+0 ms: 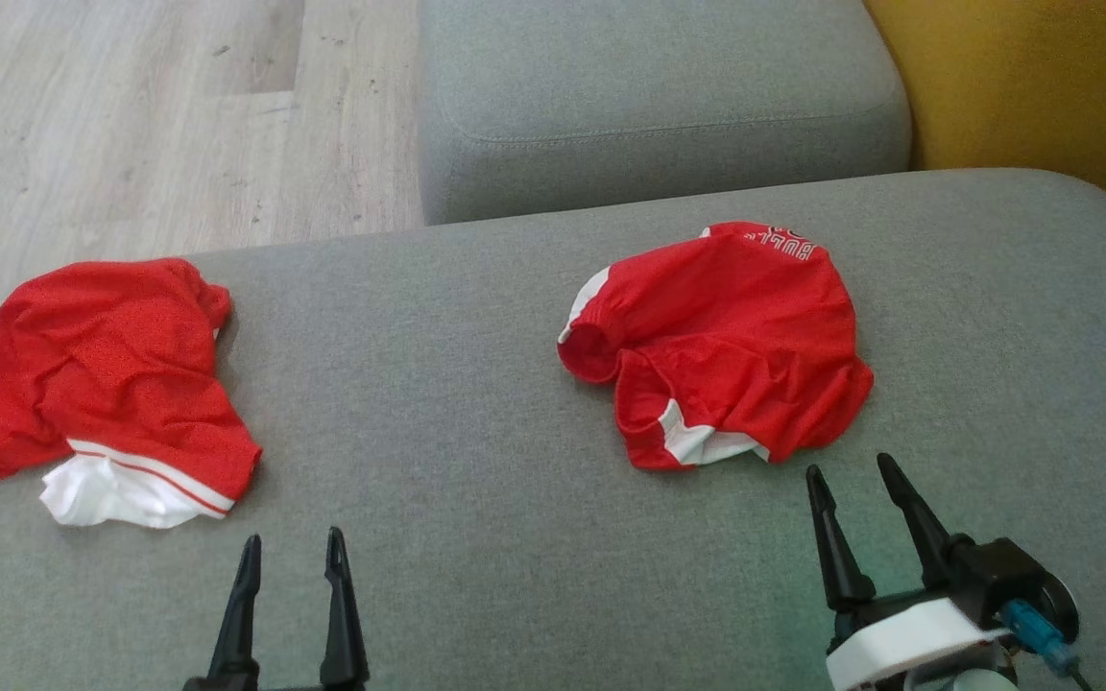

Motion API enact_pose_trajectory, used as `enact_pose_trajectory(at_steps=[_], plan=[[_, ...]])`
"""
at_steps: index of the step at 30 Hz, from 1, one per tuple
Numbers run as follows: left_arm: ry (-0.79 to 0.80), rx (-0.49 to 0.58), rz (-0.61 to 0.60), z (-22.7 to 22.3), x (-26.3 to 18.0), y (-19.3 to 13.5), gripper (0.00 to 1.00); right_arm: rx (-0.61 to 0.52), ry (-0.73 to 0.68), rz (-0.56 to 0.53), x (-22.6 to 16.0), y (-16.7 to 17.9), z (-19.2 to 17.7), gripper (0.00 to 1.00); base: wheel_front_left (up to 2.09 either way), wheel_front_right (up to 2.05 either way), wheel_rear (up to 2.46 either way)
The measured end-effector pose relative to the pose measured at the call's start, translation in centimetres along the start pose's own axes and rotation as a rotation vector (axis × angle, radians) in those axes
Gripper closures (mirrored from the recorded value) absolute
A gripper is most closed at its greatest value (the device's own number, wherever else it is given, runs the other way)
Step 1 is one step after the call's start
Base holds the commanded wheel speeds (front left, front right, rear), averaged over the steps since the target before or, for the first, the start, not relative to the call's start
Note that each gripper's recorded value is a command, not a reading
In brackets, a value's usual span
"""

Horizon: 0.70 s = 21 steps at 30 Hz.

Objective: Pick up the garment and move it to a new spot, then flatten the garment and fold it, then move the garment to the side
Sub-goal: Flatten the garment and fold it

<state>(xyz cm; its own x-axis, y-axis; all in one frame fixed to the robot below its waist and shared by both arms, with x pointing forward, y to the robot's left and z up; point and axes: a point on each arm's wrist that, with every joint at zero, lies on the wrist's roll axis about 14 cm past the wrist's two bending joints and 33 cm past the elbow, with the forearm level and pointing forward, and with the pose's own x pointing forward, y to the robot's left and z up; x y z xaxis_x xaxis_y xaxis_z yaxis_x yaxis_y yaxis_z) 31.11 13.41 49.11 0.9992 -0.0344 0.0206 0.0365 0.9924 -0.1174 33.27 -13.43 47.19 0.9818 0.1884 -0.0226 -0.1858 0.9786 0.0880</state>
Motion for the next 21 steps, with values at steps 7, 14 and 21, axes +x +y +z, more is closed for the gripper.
enact_pose_trajectory(at_steps=[7, 14, 21], plan=[[0.017, 0.001, -0.012, -0.5, 0.0, -0.2, 0.0, 0.001, 0.002, -0.002, -0.1, 0.0, -0.1, 0.0, 0.0, 0.0, 0.0], [0.038, -0.002, -0.053, -1.1, 0.4, -1.3, 0.0, 0.004, 0.01, -0.01, -0.3, -0.2, -0.3, 0.0, 0.0, 0.0, 0.0], [0.165, -0.028, -0.252, -4.9, 1.5, -6.3, 0.0, 0.002, 0.005, -0.032, -0.1, -0.9, -0.1, 0.0, 0.0, 0.0, 0.0]])
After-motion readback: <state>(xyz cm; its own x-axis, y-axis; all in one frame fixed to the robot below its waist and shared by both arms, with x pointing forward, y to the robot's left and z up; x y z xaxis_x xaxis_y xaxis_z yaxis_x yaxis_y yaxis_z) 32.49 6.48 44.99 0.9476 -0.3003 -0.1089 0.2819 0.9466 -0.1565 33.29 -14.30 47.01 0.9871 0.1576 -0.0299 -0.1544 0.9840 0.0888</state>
